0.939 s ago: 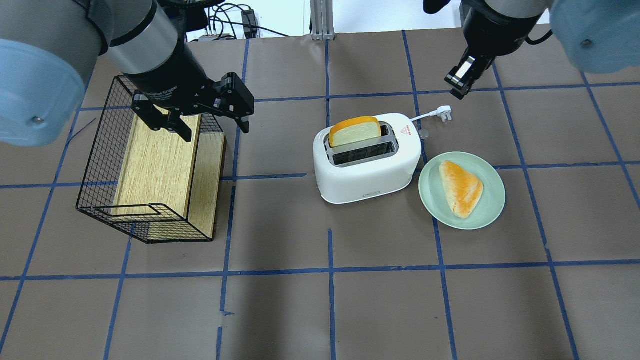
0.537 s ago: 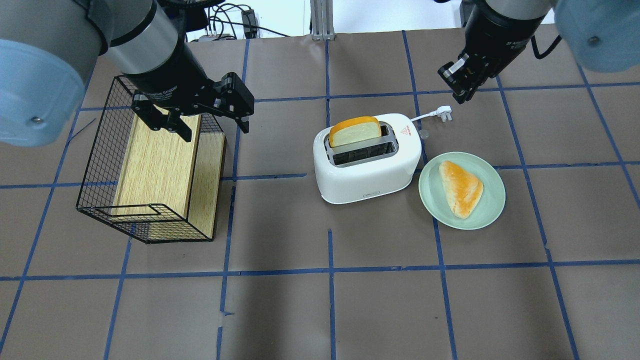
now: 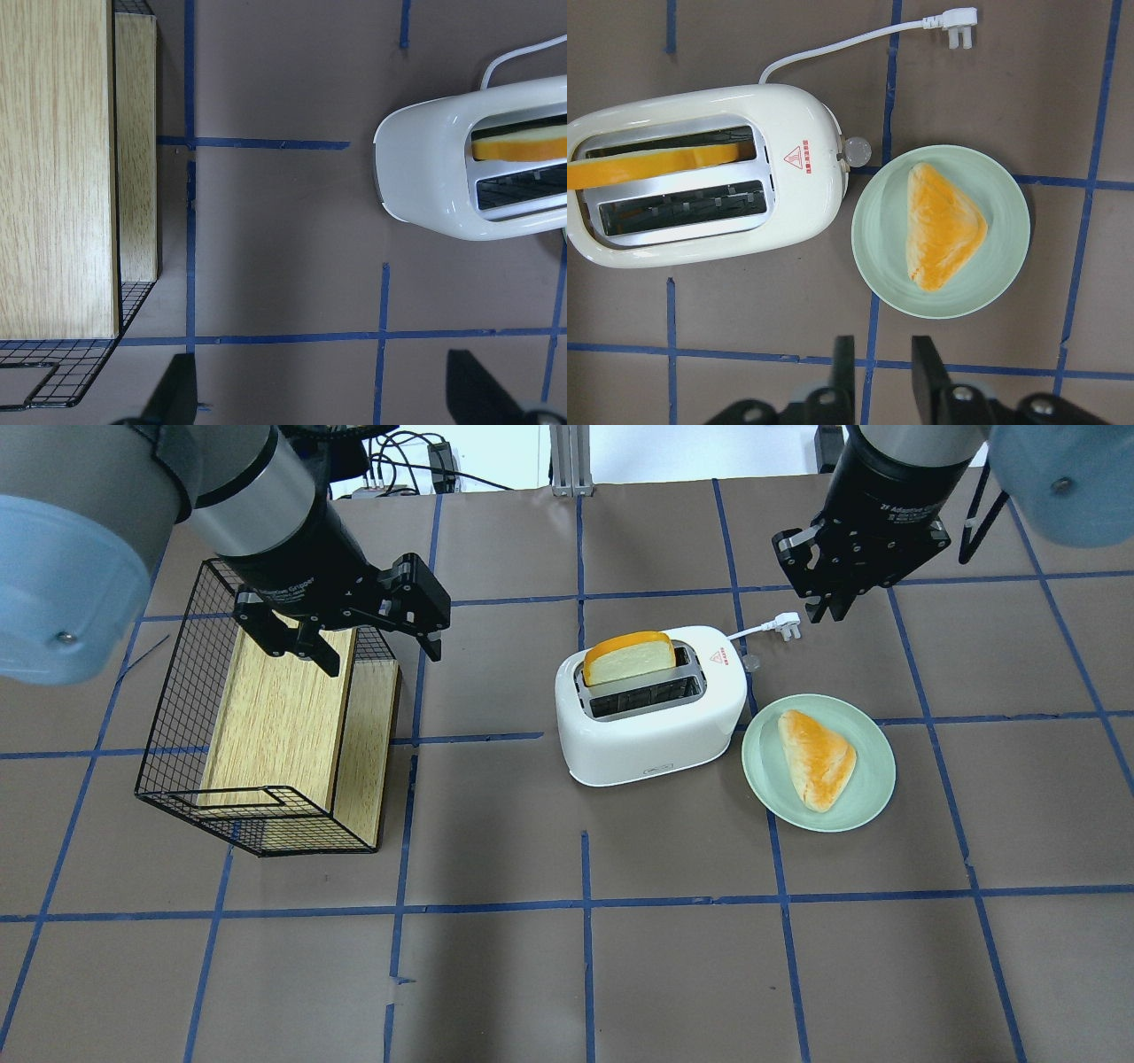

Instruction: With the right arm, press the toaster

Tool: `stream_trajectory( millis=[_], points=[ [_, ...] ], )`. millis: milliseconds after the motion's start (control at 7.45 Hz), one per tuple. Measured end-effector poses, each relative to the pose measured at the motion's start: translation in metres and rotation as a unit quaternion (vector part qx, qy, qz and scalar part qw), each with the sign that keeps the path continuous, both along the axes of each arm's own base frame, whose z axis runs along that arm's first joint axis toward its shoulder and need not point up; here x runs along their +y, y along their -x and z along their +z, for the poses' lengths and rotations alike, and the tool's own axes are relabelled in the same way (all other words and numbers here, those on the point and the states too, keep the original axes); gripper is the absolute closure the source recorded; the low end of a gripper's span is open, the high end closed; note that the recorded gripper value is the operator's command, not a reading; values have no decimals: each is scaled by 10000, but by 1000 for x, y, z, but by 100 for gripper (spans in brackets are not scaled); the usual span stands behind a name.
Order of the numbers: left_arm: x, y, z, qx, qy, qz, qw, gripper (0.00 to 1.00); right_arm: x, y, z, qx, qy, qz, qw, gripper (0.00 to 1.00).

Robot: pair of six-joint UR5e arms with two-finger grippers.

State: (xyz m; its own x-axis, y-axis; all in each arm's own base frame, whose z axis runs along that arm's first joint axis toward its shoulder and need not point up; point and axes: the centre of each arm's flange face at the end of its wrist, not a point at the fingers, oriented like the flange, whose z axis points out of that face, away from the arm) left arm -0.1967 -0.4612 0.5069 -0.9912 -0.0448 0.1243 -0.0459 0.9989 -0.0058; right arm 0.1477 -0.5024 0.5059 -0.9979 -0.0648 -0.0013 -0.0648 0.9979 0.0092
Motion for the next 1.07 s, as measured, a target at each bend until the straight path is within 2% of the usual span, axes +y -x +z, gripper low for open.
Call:
stream_trajectory(
  millis=[1073],
  points=[
    [0,0,0,0,0,0,10000,0,0,2,-4,27,-43,-101,9999,0]
  ],
)
